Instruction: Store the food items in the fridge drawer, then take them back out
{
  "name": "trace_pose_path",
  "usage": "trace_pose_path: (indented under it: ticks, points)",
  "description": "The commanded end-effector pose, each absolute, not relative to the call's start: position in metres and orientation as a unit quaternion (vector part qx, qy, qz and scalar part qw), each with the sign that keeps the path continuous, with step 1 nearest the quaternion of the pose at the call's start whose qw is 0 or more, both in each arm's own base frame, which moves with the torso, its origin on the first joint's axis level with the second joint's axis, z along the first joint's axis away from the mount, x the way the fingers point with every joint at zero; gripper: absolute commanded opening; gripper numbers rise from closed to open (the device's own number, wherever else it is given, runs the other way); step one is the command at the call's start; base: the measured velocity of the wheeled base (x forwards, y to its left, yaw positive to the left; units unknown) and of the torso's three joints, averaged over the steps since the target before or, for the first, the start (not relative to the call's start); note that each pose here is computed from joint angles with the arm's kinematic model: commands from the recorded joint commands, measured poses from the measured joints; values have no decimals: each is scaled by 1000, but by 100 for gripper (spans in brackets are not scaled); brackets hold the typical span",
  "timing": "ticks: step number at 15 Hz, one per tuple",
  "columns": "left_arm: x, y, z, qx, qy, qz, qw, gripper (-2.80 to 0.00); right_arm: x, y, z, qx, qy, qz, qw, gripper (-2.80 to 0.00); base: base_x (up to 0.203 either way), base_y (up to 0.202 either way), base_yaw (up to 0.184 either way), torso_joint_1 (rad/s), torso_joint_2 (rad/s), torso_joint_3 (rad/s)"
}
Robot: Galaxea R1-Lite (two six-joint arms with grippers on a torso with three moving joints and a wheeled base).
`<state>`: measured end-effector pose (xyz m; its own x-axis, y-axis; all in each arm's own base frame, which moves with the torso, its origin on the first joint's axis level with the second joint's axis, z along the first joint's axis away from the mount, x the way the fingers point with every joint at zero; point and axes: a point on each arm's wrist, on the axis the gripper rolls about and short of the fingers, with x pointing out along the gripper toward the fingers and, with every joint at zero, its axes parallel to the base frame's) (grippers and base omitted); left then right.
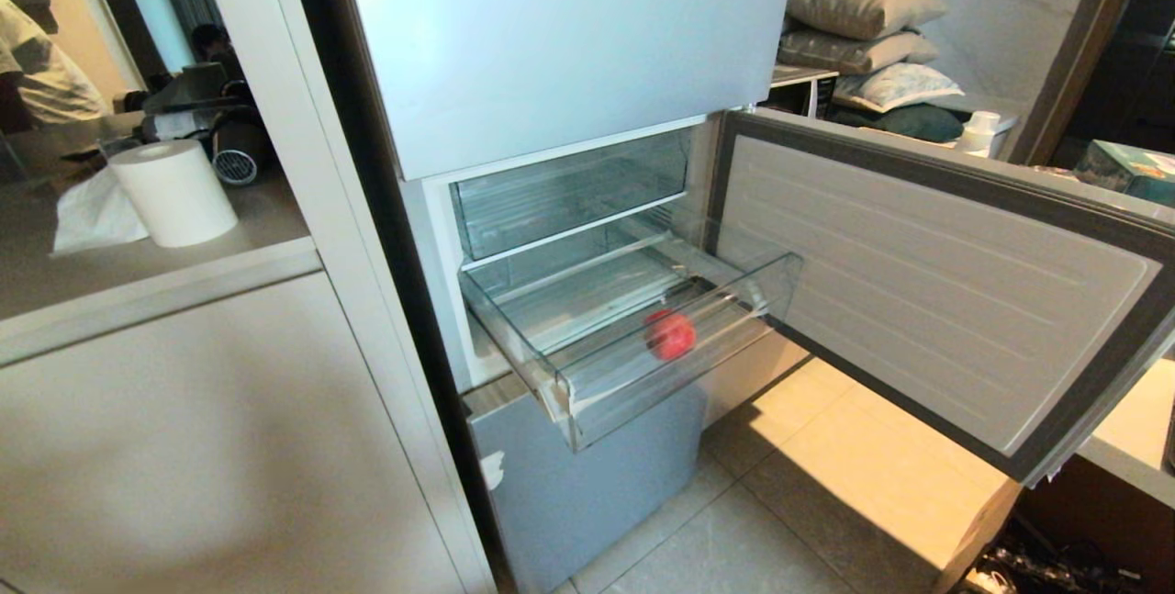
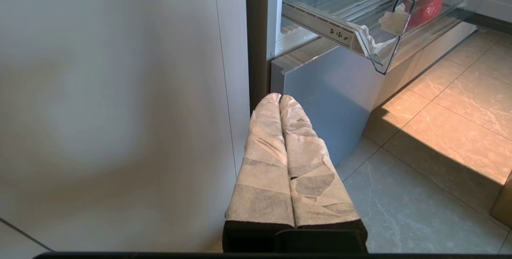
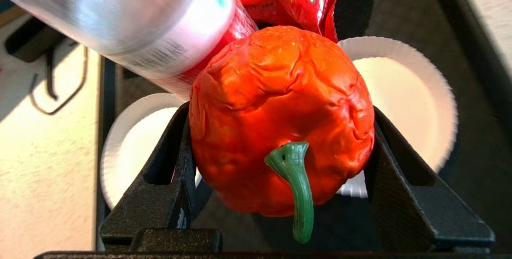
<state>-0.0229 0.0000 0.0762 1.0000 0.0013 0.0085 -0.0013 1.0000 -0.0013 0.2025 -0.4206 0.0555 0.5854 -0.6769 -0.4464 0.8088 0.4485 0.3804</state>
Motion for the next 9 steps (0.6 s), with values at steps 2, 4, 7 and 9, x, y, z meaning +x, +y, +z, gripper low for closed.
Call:
trace_pose_path:
  ticks: [2, 4, 7, 9]
  points:
    - [-23, 0, 76, -1, -3, 1, 1000, -280, 205, -431, 33, 299, 125, -442, 837, -280, 0, 0, 0, 0, 0, 0]
    - [-23, 0, 76, -1, -3, 1, 1000, -280, 201, -431, 30, 308, 136, -443, 831, -280, 0, 0, 0, 0, 0, 0]
    - [-23, 0, 76, -1, -3, 1, 1000, -280, 196, -432, 30, 312, 138, -447, 827, -280, 0, 0, 0, 0, 0, 0]
    - [-23, 0, 76, -1, -3, 1, 1000, -280, 193, -433, 30, 311, 136, -450, 826, -280, 0, 0, 0, 0, 0, 0]
